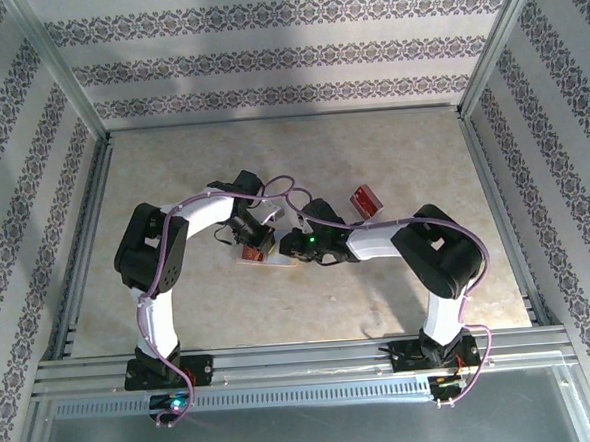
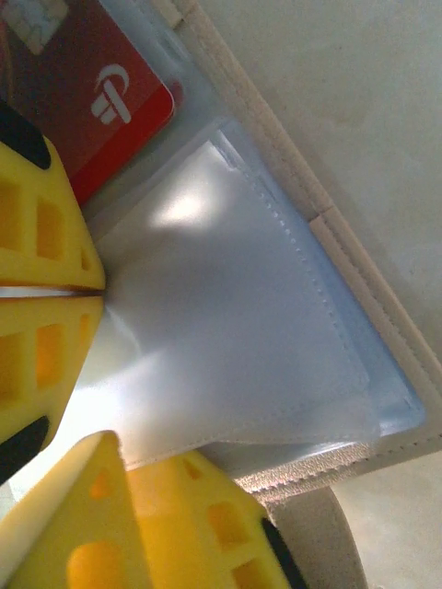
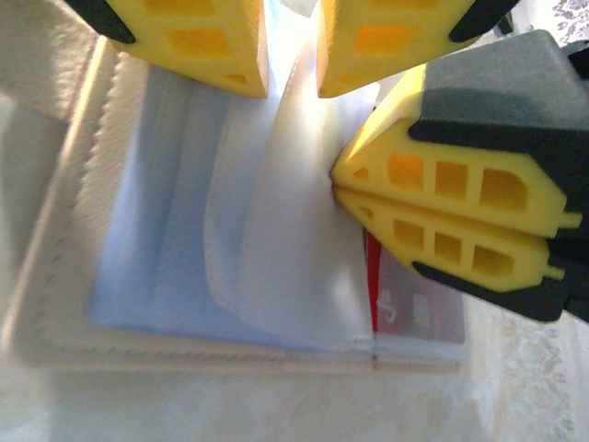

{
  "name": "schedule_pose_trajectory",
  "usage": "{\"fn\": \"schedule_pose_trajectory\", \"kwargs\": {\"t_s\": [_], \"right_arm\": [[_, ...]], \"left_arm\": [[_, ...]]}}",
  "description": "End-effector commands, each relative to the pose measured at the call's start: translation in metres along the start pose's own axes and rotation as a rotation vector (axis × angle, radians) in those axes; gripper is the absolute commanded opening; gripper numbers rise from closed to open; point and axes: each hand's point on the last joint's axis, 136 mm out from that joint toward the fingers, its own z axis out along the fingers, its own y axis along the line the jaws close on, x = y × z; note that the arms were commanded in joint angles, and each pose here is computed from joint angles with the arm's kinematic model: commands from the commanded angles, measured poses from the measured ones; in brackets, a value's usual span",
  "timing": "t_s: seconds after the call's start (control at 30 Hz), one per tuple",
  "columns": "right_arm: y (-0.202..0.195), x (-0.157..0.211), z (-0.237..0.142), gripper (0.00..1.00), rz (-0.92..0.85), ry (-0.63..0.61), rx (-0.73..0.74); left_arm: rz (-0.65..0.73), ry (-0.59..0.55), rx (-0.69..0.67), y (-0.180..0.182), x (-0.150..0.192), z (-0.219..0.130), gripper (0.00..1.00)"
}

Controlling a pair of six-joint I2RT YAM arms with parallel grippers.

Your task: Put the credit cards into the card holder

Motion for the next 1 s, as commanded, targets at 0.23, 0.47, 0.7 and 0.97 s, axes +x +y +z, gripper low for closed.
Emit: {"fn": "schedule_pose_trajectory", "kwargs": {"t_s": [0.23,0.47,0.7,0.97], "right_arm": [[0.019,0.001,-0.005,0.22,-0.021,-0.007,-0.024],[0.018,-0.004,-0.006,0.24,-0.023,-0.019,-0.02],[0.018,-0.009,0.006,0.23,-0.011,-0.007,-0.036],[0.02,-0.016,0.009,0.23,-0.01,-0.019,-0.042]], "left_arm": [[-0.039,0.047,-0.038,0.014,0.016,0.003,0.11],[-0.04,0.046,-0.032,0.013,0.015,0.003,0.11],[-0.032,-0.002,-0.033,0.007,0.009,-0.012,0.15],[-0.083,-0.124,-0.027,0.012,-0.007,-0.054,0.23]]}}
